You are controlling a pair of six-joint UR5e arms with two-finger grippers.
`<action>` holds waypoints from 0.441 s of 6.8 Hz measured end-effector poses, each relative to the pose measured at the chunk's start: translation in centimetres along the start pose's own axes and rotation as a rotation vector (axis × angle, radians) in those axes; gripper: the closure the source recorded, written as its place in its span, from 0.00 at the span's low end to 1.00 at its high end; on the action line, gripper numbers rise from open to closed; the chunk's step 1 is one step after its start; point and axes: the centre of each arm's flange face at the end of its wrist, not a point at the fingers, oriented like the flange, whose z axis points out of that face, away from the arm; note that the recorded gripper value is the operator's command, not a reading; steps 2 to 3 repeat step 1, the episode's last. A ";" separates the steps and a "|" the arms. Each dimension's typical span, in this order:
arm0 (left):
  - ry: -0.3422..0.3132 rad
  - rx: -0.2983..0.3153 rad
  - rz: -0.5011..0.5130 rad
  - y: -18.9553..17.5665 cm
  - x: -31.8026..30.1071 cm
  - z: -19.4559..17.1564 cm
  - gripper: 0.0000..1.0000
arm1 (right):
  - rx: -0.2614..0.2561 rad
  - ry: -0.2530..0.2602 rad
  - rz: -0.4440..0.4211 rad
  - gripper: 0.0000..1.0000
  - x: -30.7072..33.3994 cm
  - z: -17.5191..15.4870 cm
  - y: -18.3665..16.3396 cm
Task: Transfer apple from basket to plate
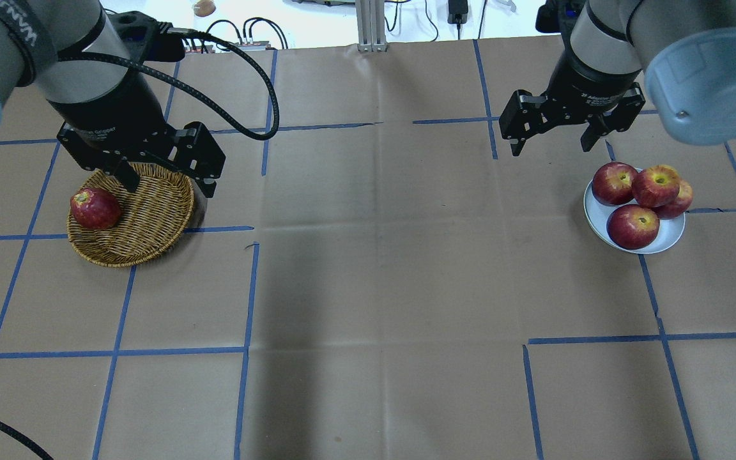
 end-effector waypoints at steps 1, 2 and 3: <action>-0.001 0.000 0.003 0.0 0.0 0.0 0.00 | 0.000 0.000 0.000 0.00 0.0 0.0 0.0; -0.001 0.000 0.003 0.0 0.0 0.0 0.00 | 0.000 0.000 0.000 0.00 0.0 0.0 0.0; -0.001 0.000 0.003 0.0 0.0 0.0 0.00 | 0.000 0.000 0.000 0.00 0.0 0.0 0.0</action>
